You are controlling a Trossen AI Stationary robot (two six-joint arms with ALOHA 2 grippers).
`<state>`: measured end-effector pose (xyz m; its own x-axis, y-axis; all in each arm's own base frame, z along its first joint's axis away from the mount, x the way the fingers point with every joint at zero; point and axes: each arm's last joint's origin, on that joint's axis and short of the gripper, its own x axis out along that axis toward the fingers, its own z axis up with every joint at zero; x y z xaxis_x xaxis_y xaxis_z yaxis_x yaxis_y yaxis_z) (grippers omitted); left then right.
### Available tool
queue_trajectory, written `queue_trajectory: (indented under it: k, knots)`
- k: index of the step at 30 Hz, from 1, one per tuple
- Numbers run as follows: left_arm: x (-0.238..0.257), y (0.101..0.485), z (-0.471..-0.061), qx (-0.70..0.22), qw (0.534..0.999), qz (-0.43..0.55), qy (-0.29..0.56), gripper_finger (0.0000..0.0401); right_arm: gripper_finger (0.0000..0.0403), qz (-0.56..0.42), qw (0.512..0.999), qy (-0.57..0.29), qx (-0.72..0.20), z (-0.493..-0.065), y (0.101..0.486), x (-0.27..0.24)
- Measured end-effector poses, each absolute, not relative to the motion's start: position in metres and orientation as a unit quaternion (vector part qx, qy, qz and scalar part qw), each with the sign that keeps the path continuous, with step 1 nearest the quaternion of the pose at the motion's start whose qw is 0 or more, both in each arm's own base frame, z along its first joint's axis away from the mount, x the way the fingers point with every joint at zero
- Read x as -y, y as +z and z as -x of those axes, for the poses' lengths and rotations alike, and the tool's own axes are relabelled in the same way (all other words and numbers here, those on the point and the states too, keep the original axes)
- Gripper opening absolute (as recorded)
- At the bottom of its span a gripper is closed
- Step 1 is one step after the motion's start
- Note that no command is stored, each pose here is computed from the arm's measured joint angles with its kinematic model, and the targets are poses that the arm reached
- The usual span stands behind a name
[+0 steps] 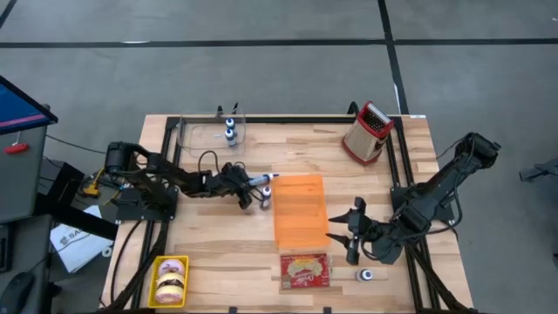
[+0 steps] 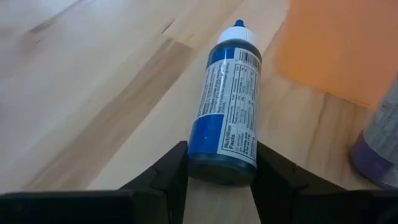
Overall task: Pick & Place Food Item
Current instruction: Move the blue food coloring bottle to the center left of the table, then put the blue food coloring bottle into the transparent bin
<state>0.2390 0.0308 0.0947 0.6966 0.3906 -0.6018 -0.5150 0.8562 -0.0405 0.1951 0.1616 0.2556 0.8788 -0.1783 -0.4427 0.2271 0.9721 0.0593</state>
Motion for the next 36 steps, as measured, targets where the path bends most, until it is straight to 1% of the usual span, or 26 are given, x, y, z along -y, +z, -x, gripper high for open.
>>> queue_trajectory:
  k: [6,9,11,15,18,22,25,30,33,36]
  knots:
    - [-0.022,0.111,-0.223,-0.337,0.899,0.128,0.250,0.0131,0.0195,-0.054,0.969,-0.097,-0.223,-0.193,0.256,-0.165]
    - [-0.012,0.120,-0.213,-0.360,0.891,0.136,0.242,0.0152,0.0195,-0.055,0.969,-0.094,-0.222,-0.192,0.256,-0.166]
    - [-0.003,0.124,-0.204,-0.378,0.884,0.141,0.235,0.0158,0.0195,-0.054,0.969,-0.091,-0.222,-0.191,0.256,-0.167]
    - [0.016,0.134,-0.188,-0.410,0.878,0.159,0.188,0.0153,0.0195,-0.057,0.970,-0.086,-0.221,-0.189,0.256,-0.170]
    - [0.030,0.145,-0.180,-0.409,0.887,0.170,0.135,0.0154,0.0195,-0.061,0.970,-0.085,-0.221,-0.188,0.256,-0.170]
    - [0.040,0.156,-0.169,-0.400,0.899,0.155,0.094,0.0185,0.0195,-0.064,0.969,-0.086,-0.220,-0.188,0.256,-0.170]
    - [0.040,0.159,-0.161,-0.402,0.899,0.138,0.105,0.0213,0.0195,-0.066,0.969,-0.086,-0.220,-0.189,0.256,-0.170]
    - [0.040,0.159,-0.154,-0.421,0.889,0.145,0.102,0.0253,0.0195,-0.071,0.969,-0.086,-0.219,-0.188,0.256,-0.171]
    - [0.041,0.162,-0.158,-0.405,0.902,0.121,0.081,0.0264,0.0195,-0.071,0.969,-0.085,-0.219,-0.188,0.256,-0.171]
    - [0.042,0.166,-0.164,-0.377,0.920,0.089,0.058,0.0259,0.0195,-0.071,0.969,-0.085,-0.219,-0.188,0.256,-0.171]
